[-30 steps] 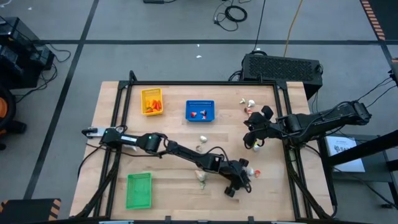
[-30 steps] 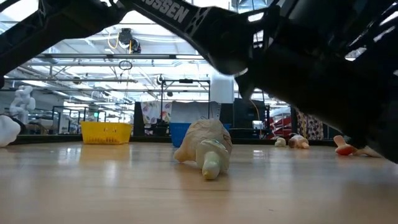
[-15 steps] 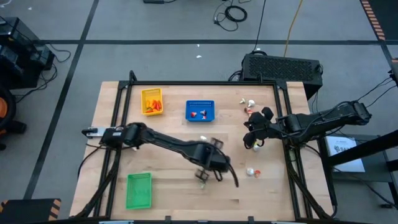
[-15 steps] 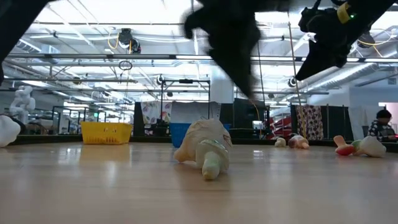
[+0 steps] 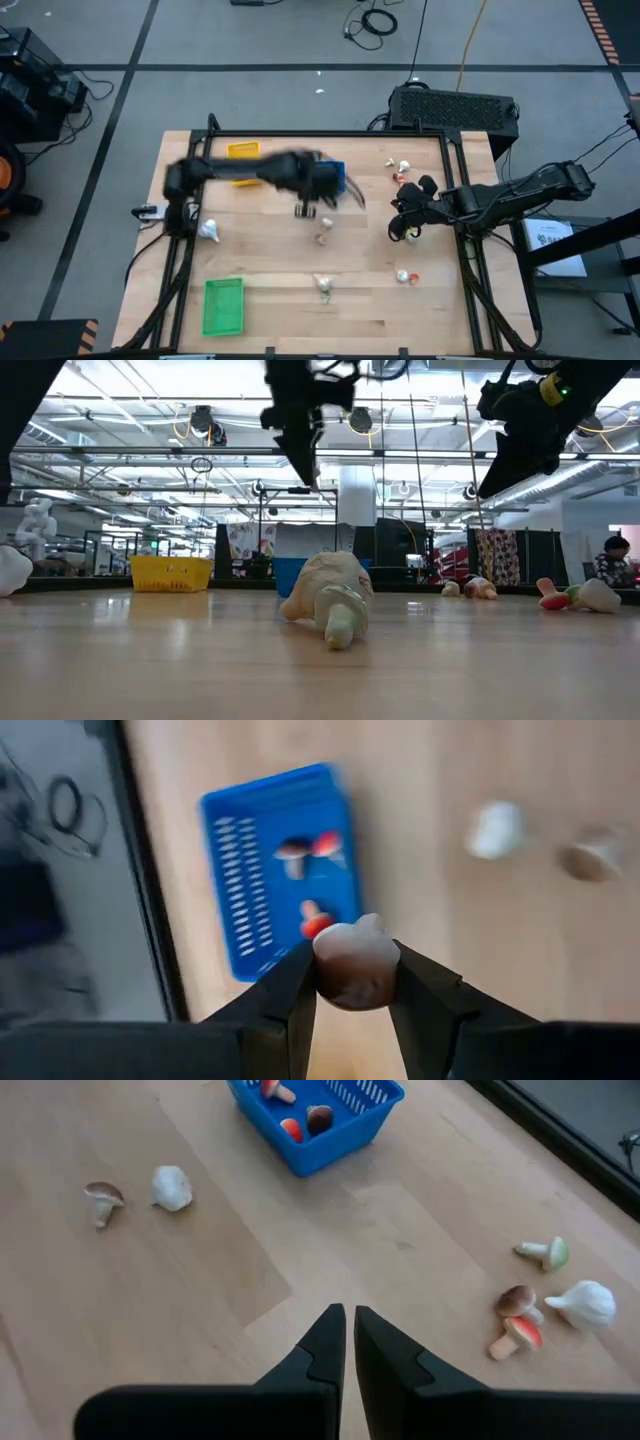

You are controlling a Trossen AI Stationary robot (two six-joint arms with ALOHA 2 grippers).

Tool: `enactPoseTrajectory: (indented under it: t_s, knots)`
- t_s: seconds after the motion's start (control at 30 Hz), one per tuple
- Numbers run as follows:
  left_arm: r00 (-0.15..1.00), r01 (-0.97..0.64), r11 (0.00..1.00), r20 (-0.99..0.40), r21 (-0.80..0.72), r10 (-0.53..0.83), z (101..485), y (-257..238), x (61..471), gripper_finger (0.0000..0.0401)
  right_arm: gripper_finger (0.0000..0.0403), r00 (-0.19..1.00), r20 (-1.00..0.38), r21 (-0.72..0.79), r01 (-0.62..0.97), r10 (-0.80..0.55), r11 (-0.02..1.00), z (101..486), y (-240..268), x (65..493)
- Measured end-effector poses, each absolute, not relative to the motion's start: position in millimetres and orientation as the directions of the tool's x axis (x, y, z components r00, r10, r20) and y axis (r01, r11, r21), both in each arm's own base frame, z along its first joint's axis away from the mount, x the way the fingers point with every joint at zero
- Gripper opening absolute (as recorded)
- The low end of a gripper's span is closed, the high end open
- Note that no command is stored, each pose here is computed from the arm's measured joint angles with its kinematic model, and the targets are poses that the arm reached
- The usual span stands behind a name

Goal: Sort produce into baskets
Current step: Put the orange mushroom into the blue bin

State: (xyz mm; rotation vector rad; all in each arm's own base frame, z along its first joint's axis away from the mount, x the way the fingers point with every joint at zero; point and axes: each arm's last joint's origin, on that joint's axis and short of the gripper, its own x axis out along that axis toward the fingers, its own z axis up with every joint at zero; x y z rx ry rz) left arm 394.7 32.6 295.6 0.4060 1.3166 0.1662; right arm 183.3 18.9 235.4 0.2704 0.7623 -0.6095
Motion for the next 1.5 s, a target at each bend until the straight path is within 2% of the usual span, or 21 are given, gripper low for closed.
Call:
enactPoseTrajectory:
  t_s: [0.2, 0.3, 0.43, 0.63, 0.77, 0.9, 1.1, 1.27, 1.4, 1.5]
  knots:
    - [0.433, -0.031, 0.988, -0.889, 0.150, 0.149, 291.8, 98.4, 363.5, 0.0114, 0.0018, 0.533, -0.740, -0.017, 0.595, -0.410, 0.804, 228.3, 20.5, 188.2]
    - [0.494, -0.074, 0.991, -0.859, 0.115, 0.136, 278.3, 120.3, 356.0, 0.0114, 0.0018, 0.524, -0.745, -0.024, 0.597, -0.412, 0.802, 225.0, 21.1, 191.5]
    - [0.520, -0.109, 0.990, -0.844, 0.088, 0.132, 260.1, 138.1, 350.0, 0.0114, 0.0018, 0.518, -0.751, -0.014, 0.606, -0.408, 0.796, 221.4, 22.1, 195.8]
    - [0.535, -0.113, 0.991, -0.835, 0.076, 0.125, 249.5, 141.7, 348.5, 0.0114, 0.0018, 0.497, -0.765, -0.003, 0.633, -0.410, 0.774, 215.4, 22.9, 200.1]
    - [0.546, -0.049, 0.995, -0.831, 0.092, 0.104, 245.7, 136.8, 350.3, 0.0119, 0.0018, 0.470, -0.779, -0.013, 0.649, -0.415, 0.761, 209.3, 23.6, 203.5]
    - [0.552, -0.044, 0.986, -0.819, 0.158, 0.156, 245.8, 134.2, 353.6, 0.0150, 0.0018, 0.443, -0.793, -0.028, 0.659, -0.417, 0.752, 202.6, 24.3, 207.1]
    - [0.561, -0.055, 0.984, -0.810, 0.170, 0.171, 247.2, 133.7, 355.3, 0.0209, 0.0018, 0.408, -0.819, -0.050, 0.650, -0.404, 0.758, 193.8, 25.7, 211.3]
    - [0.488, -0.106, 0.966, -0.834, 0.235, 0.257, 260.3, 134.4, 353.1, 0.0220, 0.0018, 0.393, -0.823, -0.072, 0.645, -0.410, 0.761, 190.0, 25.9, 213.1]
    - [0.569, -0.114, 0.984, -0.803, 0.137, 0.178, 268.2, 133.1, 358.8, 0.0221, 0.0018, 0.387, -0.812, -0.097, 0.648, -0.436, 0.755, 190.9, 23.2, 212.5]
    - [0.639, -0.088, 0.988, -0.754, 0.126, 0.152, 264.2, 129.9, 369.8, 0.0221, 0.0013, 0.348, -0.798, -0.126, 0.702, -0.492, 0.701, 199.7, 19.8, 203.9]
